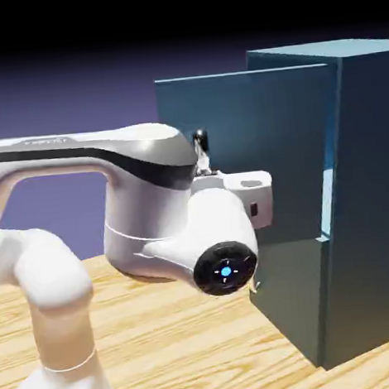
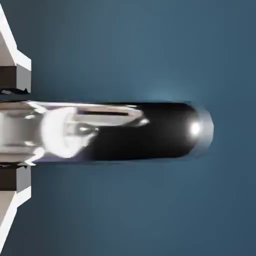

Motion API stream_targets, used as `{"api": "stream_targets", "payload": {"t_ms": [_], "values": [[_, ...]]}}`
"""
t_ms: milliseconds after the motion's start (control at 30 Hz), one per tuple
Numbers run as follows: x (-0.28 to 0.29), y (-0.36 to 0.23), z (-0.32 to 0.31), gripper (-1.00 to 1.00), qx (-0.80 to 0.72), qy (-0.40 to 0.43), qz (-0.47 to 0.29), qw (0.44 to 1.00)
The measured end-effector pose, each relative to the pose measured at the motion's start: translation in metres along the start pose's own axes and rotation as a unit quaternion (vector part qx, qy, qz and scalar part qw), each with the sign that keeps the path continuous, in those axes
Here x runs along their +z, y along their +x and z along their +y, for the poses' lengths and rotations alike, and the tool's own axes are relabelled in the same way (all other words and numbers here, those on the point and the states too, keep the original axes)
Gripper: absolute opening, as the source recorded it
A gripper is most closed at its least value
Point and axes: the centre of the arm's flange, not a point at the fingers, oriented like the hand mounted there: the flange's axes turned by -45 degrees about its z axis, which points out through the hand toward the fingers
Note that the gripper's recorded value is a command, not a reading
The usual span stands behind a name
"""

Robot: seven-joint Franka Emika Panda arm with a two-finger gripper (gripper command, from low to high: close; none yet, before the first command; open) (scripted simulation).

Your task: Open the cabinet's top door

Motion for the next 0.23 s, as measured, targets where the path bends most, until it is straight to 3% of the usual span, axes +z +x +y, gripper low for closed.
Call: {"api": "stream_targets", "payload": {"t_ms": [233], "values": [[-0.038,0.000,0.030,-1.00,0.000,0.092,0.000,0.996]]}}
